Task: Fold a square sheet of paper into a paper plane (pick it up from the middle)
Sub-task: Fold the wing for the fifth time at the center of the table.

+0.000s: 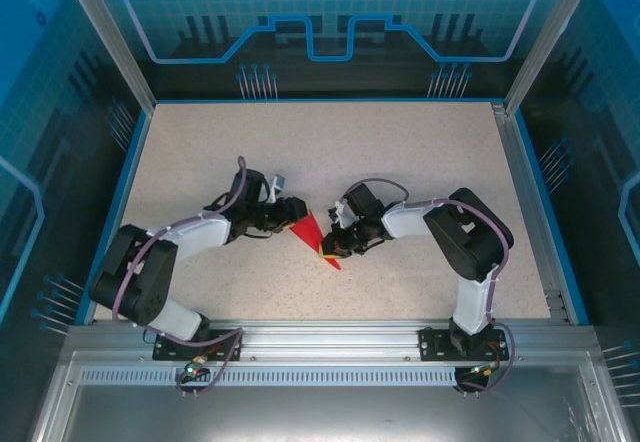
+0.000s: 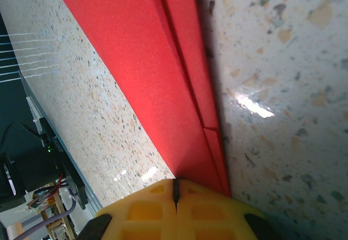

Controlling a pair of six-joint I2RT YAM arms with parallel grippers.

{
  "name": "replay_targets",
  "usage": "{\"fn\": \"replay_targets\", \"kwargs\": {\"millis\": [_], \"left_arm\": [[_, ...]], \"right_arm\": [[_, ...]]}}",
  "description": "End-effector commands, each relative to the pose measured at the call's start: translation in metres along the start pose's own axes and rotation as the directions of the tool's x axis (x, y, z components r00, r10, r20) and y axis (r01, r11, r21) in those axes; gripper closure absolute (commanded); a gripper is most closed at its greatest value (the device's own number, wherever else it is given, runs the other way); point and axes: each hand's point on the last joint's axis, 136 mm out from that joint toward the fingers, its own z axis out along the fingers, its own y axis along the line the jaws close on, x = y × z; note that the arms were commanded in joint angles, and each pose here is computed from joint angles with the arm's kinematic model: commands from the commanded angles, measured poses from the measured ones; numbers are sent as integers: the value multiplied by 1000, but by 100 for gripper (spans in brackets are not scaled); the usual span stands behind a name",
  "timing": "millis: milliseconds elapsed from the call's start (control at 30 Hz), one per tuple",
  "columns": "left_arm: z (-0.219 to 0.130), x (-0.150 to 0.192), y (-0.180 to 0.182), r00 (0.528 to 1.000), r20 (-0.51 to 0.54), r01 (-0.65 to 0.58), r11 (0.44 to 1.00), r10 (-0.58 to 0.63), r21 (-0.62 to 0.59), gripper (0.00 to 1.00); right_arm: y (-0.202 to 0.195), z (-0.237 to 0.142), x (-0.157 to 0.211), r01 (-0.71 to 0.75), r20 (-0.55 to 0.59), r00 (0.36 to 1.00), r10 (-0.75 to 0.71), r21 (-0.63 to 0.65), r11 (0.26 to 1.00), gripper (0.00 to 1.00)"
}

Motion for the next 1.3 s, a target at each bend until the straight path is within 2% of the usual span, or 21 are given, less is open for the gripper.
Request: {"fn": "replay_targets", "kwargs": {"millis": [0,133,233,367,600,733,867,967,1100,1267], "left_arm": [[17,-3,1,1000,-19,11,1000,-10,21,51],[30,-10,29,1000,-24,15,998,-17,-64,52],[31,-20,52,997,-3,77,994,-77,-74,52],[18,-34,76,993,32,116,987,-113,-111,52],[-9,-58,95,988,73,145,981,-136,-130,52],[-25,-69,78,988,92,135,987,-126,-88,51],[-45,-76,43,987,129,100,995,-96,-22,51],[-48,-69,15,991,122,60,998,-63,26,52],[-27,-37,-19,999,28,-18,998,16,62,56],[10,-4,-22,998,-67,-15,998,20,68,58]], "right_arm": [[-56,10,40,-136,-101,983,157,183,974,100],[-57,10,41,-136,-101,982,157,188,973,100],[-57,9,42,-137,-103,982,158,188,973,100],[-58,8,44,-139,-104,981,162,198,970,100],[-56,7,43,-138,-103,982,160,196,971,100],[-51,6,39,-134,-97,983,154,186,973,100],[-49,7,38,-142,-92,983,160,180,973,100],[-47,9,36,-150,-85,983,166,170,974,100],[-46,11,33,-160,-72,982,174,163,974,100],[-45,11,31,-163,-62,983,175,162,973,100]]}}
